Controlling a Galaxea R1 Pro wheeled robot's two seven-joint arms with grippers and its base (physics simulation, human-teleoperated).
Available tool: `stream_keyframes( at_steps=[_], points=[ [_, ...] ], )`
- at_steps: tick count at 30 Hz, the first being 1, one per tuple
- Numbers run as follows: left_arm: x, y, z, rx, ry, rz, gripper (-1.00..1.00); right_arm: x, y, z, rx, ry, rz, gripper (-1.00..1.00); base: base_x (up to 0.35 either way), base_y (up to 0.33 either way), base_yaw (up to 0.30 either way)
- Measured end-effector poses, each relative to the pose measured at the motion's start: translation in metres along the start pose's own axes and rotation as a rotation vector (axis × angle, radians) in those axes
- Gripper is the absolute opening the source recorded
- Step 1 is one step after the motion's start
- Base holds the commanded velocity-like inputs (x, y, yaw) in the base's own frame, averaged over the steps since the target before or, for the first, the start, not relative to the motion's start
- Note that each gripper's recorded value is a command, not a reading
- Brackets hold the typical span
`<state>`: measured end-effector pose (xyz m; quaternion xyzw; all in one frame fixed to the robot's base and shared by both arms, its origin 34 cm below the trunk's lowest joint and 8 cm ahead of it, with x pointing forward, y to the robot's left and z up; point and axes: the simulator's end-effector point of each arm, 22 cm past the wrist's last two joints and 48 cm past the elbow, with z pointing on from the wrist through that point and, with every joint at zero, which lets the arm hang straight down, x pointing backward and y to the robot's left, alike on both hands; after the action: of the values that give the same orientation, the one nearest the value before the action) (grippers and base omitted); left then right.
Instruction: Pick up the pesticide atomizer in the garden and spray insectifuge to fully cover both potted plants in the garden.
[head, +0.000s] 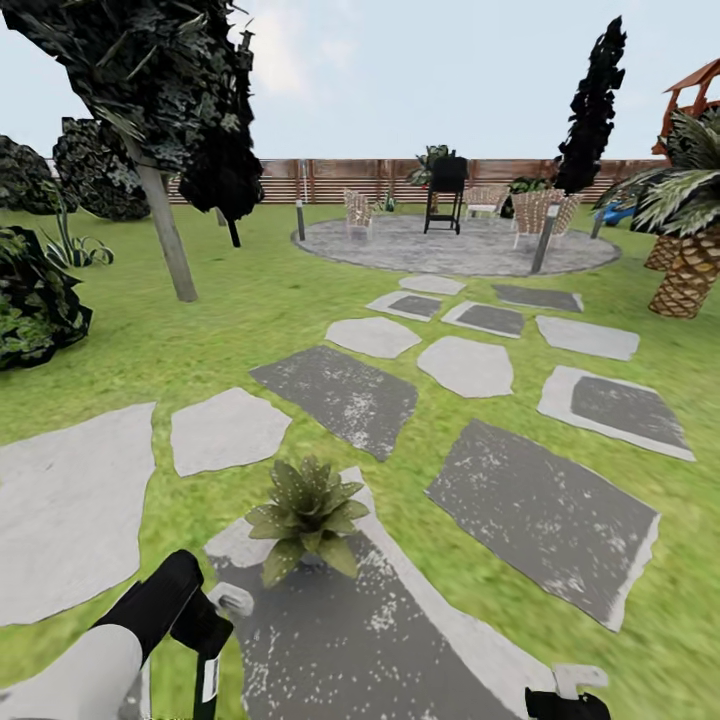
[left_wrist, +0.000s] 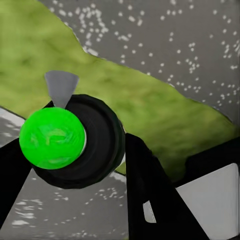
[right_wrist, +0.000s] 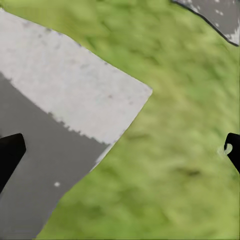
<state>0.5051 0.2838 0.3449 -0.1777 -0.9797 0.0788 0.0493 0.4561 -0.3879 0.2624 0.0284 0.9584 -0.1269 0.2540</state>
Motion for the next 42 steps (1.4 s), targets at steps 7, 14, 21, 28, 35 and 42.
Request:
stream_keyframes(
  at_steps=[7, 14, 21, 28, 35, 42],
  points=[
    [-0.037, -0.012, -0.022, -0.009, -0.061, 0.016, -1.00, 0.000, 0.001, 0.000, -0.003, 0.001, 0.000, 1.00, 0.006, 0.000, 0.023],
    [-0.049, 0.007, -0.046, -0.045, -0.039, -0.043, -1.00, 0.001, 0.000, 0.000, -0.002, 0.003, 0.000, 1.00, 0.000, 0.000, 0.052],
    [-0.037, 0.021, -0.043, -0.054, -0.020, -0.061, -1.00, 0.003, 0.001, 0.001, -0.002, 0.008, -0.002, 1.00, 0.000, 0.000, 0.217],
    [-0.037, 0.013, -0.038, -0.044, -0.014, -0.054, -1.00, 0.005, 0.001, 0.001, -0.002, 0.011, -0.003, 1.00, 0.066, 0.000, 0.103],
    [-0.037, 0.011, -0.038, -0.040, -0.014, -0.055, -1.00, 0.005, 0.001, 0.001, -0.003, 0.011, -0.003, 1.00, 0.310, 0.054, 0.003],
    [-0.040, 0.008, -0.040, -0.057, 0.002, -0.014, -1.00, 0.005, 0.001, 0.001, -0.003, 0.011, -0.003, 1.00, 0.250, 0.195, 0.000]
  ],
)
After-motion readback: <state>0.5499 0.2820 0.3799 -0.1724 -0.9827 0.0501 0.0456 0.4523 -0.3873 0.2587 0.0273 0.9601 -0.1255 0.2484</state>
